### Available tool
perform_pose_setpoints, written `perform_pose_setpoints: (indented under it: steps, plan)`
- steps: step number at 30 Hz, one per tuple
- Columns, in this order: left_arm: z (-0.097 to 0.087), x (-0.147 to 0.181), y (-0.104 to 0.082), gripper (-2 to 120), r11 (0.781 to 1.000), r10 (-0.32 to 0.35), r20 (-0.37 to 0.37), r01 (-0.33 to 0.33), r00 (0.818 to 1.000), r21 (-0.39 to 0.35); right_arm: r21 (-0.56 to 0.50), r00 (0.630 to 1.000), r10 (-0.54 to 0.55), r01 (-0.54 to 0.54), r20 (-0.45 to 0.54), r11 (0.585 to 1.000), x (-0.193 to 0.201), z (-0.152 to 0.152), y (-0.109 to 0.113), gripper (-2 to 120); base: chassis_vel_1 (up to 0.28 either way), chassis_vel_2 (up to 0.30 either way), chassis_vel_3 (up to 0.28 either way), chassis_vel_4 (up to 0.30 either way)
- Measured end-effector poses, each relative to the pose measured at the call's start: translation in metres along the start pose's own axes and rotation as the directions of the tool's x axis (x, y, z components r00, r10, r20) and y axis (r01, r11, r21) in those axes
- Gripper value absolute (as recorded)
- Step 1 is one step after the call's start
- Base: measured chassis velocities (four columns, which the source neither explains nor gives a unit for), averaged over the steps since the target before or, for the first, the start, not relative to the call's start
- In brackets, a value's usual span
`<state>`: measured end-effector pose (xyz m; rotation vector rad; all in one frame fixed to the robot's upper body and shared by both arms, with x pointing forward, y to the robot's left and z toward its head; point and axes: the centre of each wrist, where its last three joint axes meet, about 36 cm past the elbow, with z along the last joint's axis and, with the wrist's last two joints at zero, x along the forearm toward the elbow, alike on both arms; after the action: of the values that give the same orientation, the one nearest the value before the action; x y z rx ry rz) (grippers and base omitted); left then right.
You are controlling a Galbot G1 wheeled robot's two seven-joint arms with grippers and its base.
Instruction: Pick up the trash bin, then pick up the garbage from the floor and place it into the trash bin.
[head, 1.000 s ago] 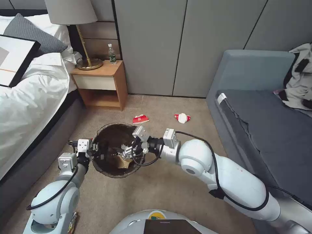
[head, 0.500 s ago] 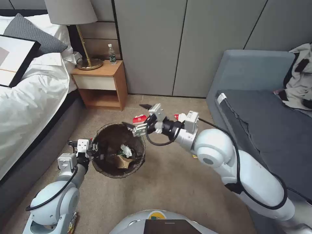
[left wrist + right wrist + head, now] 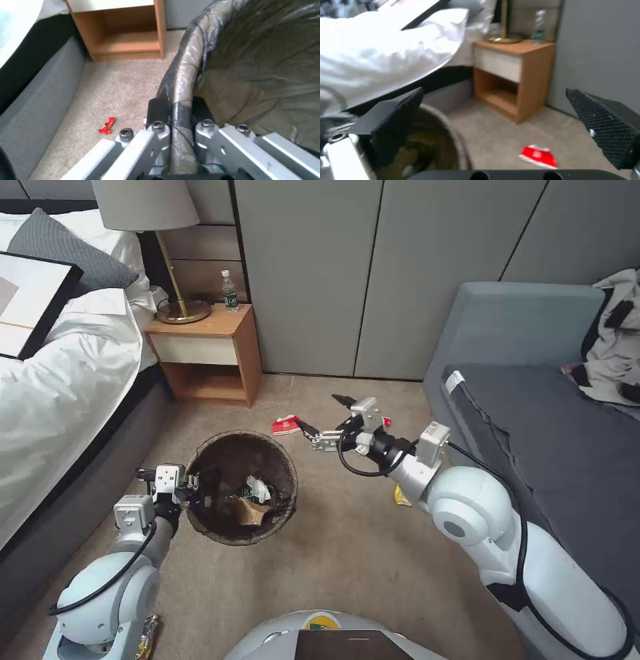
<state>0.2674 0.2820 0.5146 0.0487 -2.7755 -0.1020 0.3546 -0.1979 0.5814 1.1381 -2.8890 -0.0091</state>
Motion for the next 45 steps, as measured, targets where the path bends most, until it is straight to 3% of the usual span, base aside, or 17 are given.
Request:
perform_pose_setpoints:
  steps: [6, 14, 19, 26, 38, 45]
  plan:
    - [-0.001, 0.001, 0.001, 3, 1.000, 0.000, 0.004, 0.000, 1.000, 0.003, 0.008, 0.991, 0.134, -0.135, 0.015, 0.991, 0.027, 0.010, -0.011, 100, 0.000, 0.000, 0.000, 0.000]
    - [-0.002, 0.001, 0.004, 3, 1.000, -0.002, 0.006, 0.002, 1.000, 0.001, -0.006, 0.950, 0.311, -0.311, 0.018, 0.950, 0.058, 0.034, -0.017, 100, 0.000, 0.000, 0.000, 0.000]
    - [-0.002, 0.001, 0.004, 3, 1.000, -0.001, 0.006, 0.001, 1.000, 0.000, -0.040, 0.912, 0.409, -0.407, 0.039, 0.912, 0.076, 0.043, -0.019, 100, 0.000, 0.000, 0.000, 0.000]
    - [-0.002, 0.000, 0.005, 3, 1.000, -0.002, 0.009, 0.002, 1.000, 0.000, -0.014, 0.822, 0.564, -0.564, 0.075, 0.825, 0.104, 0.081, -0.011, 100, 0.000, 0.000, 0.000, 0.000]
    - [-0.001, -0.001, 0.005, 3, 1.000, -0.003, 0.009, 0.004, 1.000, -0.004, 0.050, 0.743, 0.668, -0.669, 0.041, 0.741, 0.132, 0.125, 0.017, 100, 0.000, 0.000, 0.000, 0.000]
    - [-0.001, -0.001, 0.005, 3, 1.000, -0.005, 0.010, 0.005, 1.000, -0.008, 0.037, 0.720, 0.693, -0.694, 0.037, 0.719, 0.135, 0.133, 0.027, 100, 0.000, 0.000, 0.000, 0.000]
